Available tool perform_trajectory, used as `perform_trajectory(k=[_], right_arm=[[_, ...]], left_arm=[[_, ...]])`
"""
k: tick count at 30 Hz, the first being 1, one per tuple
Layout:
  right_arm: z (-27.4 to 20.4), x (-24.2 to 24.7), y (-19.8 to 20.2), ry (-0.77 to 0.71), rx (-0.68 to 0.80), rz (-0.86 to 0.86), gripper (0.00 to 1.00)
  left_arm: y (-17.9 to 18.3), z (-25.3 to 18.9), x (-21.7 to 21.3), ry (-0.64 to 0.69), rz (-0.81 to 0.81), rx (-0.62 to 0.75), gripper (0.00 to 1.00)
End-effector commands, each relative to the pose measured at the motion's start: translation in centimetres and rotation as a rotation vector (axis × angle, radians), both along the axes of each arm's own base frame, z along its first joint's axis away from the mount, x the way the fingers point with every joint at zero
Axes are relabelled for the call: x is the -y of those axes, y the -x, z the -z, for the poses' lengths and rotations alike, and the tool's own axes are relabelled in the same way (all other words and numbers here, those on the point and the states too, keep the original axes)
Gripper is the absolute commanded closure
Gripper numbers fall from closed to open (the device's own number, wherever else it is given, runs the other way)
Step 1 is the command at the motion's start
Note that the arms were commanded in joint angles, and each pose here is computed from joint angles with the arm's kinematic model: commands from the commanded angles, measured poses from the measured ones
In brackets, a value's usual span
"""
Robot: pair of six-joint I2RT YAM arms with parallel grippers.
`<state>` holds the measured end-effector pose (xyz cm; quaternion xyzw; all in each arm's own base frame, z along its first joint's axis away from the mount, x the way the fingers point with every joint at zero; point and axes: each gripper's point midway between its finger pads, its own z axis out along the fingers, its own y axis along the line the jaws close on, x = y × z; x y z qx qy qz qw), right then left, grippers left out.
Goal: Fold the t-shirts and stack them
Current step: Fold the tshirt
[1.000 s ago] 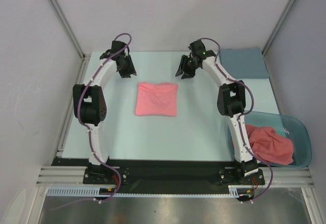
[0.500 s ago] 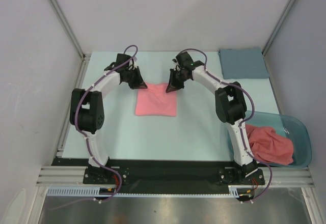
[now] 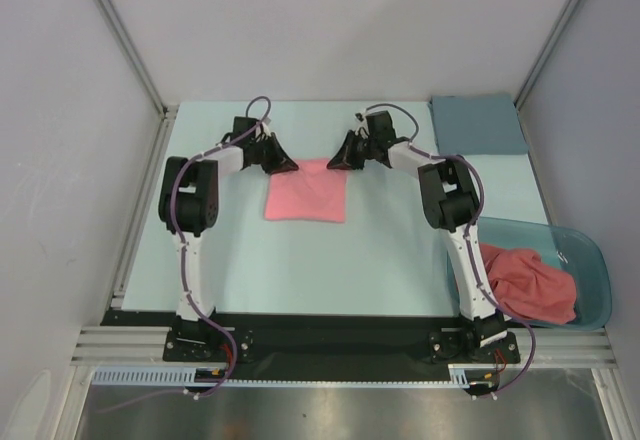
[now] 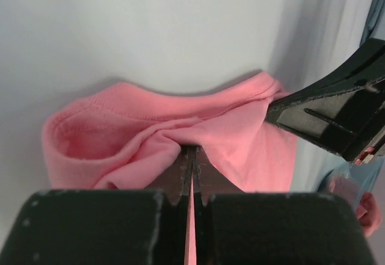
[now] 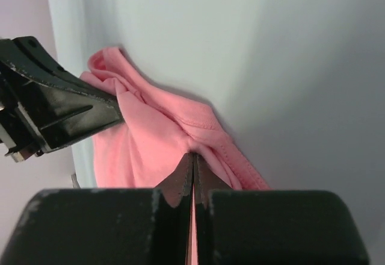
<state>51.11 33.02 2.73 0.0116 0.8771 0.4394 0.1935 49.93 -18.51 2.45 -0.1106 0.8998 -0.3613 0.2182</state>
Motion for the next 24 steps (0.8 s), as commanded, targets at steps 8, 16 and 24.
perform_trajectory(k=[8,16,24], right_arm=[[4.6,3.4,-4.6,-0.051,0.038,0.130,0.99],[3.5,8.1,-6.1,-0.025,0.019,0.206,0.85],[-2.4,11.1,-7.5,0.075,0.026,0.203,0.66]], left_arm=[[-8.1,-0.7,-3.6,0.042,-0.128,0.172,0.98],[-9.3,-3.2,-5.4,0.106,-0.204,0.197,0.96],[-9.1,-6.0,-6.5,0.016,-0.201,0.200,0.91]])
